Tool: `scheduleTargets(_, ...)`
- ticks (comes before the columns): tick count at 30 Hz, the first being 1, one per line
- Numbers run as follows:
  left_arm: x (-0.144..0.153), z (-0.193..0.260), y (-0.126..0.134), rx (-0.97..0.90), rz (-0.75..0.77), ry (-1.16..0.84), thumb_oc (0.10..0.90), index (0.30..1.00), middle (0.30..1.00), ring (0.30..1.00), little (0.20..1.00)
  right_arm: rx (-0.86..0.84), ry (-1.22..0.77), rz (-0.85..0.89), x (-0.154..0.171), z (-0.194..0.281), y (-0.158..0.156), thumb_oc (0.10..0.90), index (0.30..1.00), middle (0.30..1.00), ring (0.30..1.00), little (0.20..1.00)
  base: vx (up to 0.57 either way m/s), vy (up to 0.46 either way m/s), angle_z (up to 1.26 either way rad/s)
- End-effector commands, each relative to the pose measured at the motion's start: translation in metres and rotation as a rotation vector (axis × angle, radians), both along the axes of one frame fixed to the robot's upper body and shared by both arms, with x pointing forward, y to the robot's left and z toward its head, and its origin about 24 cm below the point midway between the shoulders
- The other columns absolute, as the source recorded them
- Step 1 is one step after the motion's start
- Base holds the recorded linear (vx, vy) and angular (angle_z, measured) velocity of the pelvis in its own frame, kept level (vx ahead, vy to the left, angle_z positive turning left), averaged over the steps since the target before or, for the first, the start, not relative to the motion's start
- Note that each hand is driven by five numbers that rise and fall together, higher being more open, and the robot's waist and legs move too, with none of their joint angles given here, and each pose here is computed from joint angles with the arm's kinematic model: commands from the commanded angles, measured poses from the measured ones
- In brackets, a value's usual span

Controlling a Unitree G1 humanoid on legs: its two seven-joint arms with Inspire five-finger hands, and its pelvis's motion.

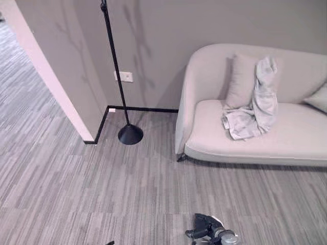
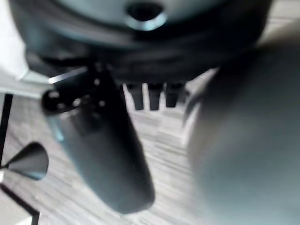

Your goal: Hang the clothes on the sofa on the clothes rack.

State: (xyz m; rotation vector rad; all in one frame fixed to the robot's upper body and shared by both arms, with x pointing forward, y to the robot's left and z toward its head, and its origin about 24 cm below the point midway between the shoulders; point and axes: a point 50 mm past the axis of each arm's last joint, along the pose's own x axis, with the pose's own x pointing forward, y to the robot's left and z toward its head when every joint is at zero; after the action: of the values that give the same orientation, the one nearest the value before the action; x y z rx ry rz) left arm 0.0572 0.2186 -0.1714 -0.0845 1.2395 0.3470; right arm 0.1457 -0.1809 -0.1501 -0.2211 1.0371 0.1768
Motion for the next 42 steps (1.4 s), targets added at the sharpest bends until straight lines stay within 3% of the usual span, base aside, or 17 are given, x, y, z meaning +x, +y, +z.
scheduleTargets(1, 0.034, 0.013, 0.023, 0.095, -0.078, -0.121, 0.800, 0.900, 0.900, 0.900, 0.900, -0.026, -0.075, 0.105, 0.011, 0.006, 0.009, 0.800, 0.900, 0.900, 0.900, 0.900, 0.42, -0.570, 0.54)
scheduleTargets(6, 0.048, 0.013, 0.010, 0.070, -0.118, -0.162, 0.800, 0.900, 0.900, 0.900, 0.900, -0.096, -0.091, 0.162, 0.020, 0.010, -0.002, 0.800, 0.900, 0.900, 0.900, 0.900, 0.18, -0.333, 0.05)
scheduleTargets(10, 0.058, 0.014, 0.001, 0.063, -0.193, -0.169, 0.800, 0.900, 0.900, 0.900, 0.900, -0.134, -0.026, 0.155, 0.008, 0.002, -0.007, 0.800, 0.900, 0.900, 0.900, 0.900, 0.16, -0.291, -0.28)
scheduleTargets(13, 0.080, 0.019, -0.012, 0.062, -0.328, -0.216, 0.800, 0.900, 0.900, 0.900, 0.900, -0.171, -0.010, 0.151, 0.006, 0.002, -0.016, 0.800, 0.900, 0.900, 0.900, 0.900, 0.05, -0.011, -0.15)
scheduleTargets(16, 0.074, 0.016, -0.016, 0.050, -0.364, -0.195, 0.800, 0.900, 0.900, 0.900, 0.900, -0.179, -0.005, 0.147, 0.002, 0.000, -0.015, 0.800, 0.900, 0.900, 0.900, 0.900, -0.04, 0.124, -0.16)
scheduleTargets(23, 0.083, 0.023, -0.001, 0.091, -0.289, -0.239, 0.800, 0.900, 0.900, 0.900, 0.900, -0.186, -0.021, 0.219, 0.004, 0.000, -0.004, 0.800, 0.900, 0.900, 0.900, 0.900, -0.16, 0.009, -0.14)
scheduleTargets(33, 0.060, 0.019, 0.020, 0.124, -0.091, -0.187, 0.800, 0.900, 0.900, 0.900, 0.900, -0.183, -0.023, 0.265, 0.012, 0.002, 0.005, 0.800, 0.900, 0.900, 0.900, 0.900, -0.14, -0.350, 0.09)
scheduleTargets(38, 0.050, 0.019, 0.028, 0.143, 0.042, -0.189, 0.800, 0.900, 0.900, 0.900, 0.900, -0.172, -0.149, 0.319, 0.037, 0.015, 0.021, 0.800, 0.900, 0.900, 0.900, 0.900, -0.16, -0.444, 0.00)
scheduleTargets(40, 0.038, 0.016, 0.027, 0.140, 0.147, -0.190, 0.800, 0.900, 0.900, 0.900, 0.900, -0.198, -0.375, 0.362, 0.073, 0.047, 0.019, 0.800, 0.900, 0.900, 0.900, 0.900, -0.19, -0.681, 0.10)
scheduleTargets(42, 0.037, 0.014, 0.018, 0.124, 0.151, -0.186, 0.800, 0.900, 0.900, 0.900, 0.900, -0.278, -0.529, 0.373, 0.092, 0.075, 0.010, 0.800, 0.900, 0.900, 0.900, 0.900, -0.34, -0.511, 0.14)
